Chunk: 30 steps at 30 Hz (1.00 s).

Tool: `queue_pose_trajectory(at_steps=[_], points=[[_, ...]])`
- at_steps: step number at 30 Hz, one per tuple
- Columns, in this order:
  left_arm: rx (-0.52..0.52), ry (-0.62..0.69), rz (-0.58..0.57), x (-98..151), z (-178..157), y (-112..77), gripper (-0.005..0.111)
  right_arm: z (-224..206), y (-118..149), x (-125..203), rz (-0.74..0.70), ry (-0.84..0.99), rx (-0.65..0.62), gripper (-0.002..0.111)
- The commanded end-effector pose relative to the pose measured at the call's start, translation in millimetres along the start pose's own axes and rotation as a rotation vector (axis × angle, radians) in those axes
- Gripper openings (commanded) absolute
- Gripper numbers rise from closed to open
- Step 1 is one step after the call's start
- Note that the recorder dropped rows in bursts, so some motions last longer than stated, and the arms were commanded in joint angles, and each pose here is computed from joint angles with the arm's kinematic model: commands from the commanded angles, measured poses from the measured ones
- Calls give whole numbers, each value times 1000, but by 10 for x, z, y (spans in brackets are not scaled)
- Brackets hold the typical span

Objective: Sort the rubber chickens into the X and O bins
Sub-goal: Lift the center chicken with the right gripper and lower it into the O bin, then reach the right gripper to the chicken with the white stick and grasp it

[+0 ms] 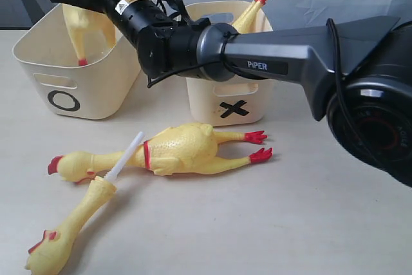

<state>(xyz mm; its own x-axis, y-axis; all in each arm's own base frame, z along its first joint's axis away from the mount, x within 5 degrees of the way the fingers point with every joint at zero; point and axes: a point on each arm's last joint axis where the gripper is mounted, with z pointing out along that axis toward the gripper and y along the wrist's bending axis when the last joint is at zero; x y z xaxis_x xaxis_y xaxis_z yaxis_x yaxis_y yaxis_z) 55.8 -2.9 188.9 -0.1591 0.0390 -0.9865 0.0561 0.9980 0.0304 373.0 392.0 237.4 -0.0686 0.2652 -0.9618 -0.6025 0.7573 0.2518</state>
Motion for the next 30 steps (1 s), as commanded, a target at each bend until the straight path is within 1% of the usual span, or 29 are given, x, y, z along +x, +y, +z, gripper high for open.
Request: queue_pose_trajectory(at_steps=[1,2,4,6,7,8,9,10,11,13,14,16,19,20,22,24,26,28,30], points=[[11,-18,0,-33,-9,-5,0,6,-10,-100,-2,-36,-1,54],[11,-18,0,-33,-9,-5,0,6,-10,-98,-2,-34,-2,52],[11,-18,0,-33,-9,-5,0,4,-3,-93,-2,-8,-5,55],[11,-18,0,-33,-9,-5,0,-16,33,-100,2,97,-21,58],[11,-18,0,-33,-9,-5,0,-49,79,-110,-27,201,-51,58],[11,-18,0,-33,-9,-5,0,-78,108,-125,-55,267,-71,58],[11,-18,0,-33,-9,-5,0,-158,163,-216,-133,383,-110,58],[11,-18,0,-33,-9,-5,0,-212,182,-265,-184,451,-126,58],[11,-18,0,-33,-9,-5,0,-329,207,-364,-253,575,-141,58],[11,-18,0,-33,-9,-5,0,-488,212,-449,-348,734,-168,58],[11,-18,0,-33,-9,-5,0,-587,212,-491,-418,824,-199,58],[11,-18,0,-33,-9,-5,0,-782,205,-539,-507,1004,-260,54],[11,-18,0,-33,-9,-5,0,-1054,195,-530,-536,1276,-346,46],[11,-18,0,-33,-9,-5,0,-1120,191,-515,-528,1350,-363,45],[11,-18,0,-33,-9,-5,0,-1197,190,-458,-498,1423,-387,45],[11,-18,0,-33,-9,-5,0,-1236,194,-391,-499,1444,-435,46],[11,-18,0,-33,-9,-5,0,-1265,206,-294,-479,1461,-487,51],[11,-18,0,-33,-9,-5,0,-1276,246,-205,-424,1468,-527,57],[11,-18,0,-33,-9,-5,0,-1288,327,-128,-377,1466,-559,60]])
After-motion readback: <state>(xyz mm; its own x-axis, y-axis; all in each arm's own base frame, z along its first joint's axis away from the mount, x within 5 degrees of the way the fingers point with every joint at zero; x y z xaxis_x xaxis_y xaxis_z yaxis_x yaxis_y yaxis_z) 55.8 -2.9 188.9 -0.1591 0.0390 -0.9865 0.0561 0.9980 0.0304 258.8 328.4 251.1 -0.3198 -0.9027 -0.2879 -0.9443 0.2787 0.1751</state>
